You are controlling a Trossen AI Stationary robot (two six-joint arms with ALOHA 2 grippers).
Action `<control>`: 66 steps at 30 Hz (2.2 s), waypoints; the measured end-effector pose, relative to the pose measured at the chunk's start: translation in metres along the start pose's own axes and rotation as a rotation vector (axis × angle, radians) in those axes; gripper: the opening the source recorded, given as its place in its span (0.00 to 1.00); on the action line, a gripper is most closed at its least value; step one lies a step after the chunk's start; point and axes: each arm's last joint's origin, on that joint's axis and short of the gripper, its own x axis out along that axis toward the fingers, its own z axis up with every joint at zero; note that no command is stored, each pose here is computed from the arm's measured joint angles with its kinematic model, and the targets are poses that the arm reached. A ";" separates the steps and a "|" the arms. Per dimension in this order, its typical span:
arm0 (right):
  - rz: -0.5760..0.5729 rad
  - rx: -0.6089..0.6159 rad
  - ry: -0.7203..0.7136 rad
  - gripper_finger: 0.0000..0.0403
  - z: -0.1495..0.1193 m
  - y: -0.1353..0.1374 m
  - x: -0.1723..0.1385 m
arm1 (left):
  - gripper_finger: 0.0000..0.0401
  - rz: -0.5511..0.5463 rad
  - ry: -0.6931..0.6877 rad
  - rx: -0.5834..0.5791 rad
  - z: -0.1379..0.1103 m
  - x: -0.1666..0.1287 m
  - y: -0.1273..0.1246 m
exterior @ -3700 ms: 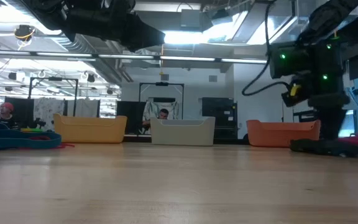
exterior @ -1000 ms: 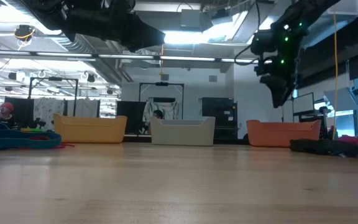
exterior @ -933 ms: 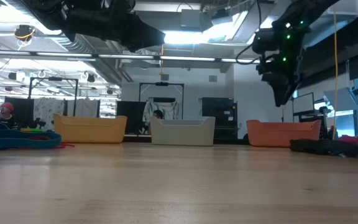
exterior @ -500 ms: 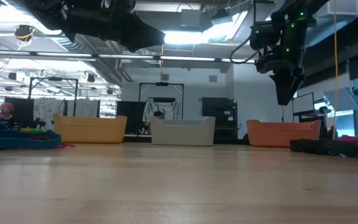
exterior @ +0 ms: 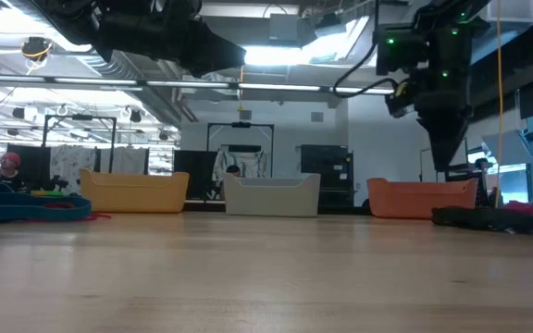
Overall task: Sort rubber bands into baskets
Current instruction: Put the black rubber band into the yellow bin
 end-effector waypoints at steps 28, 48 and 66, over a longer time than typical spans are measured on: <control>-0.004 -0.063 0.019 0.45 -0.039 0.054 0.013 | 0.39 -0.035 -0.006 0.063 0.001 0.001 -0.009; 0.024 0.050 -0.017 0.45 -0.047 0.052 0.038 | 0.39 -0.035 -0.006 0.071 0.001 0.001 -0.009; 0.004 0.021 -0.090 0.23 -0.055 0.047 0.064 | 0.39 -0.035 -0.007 0.071 0.001 0.001 -0.009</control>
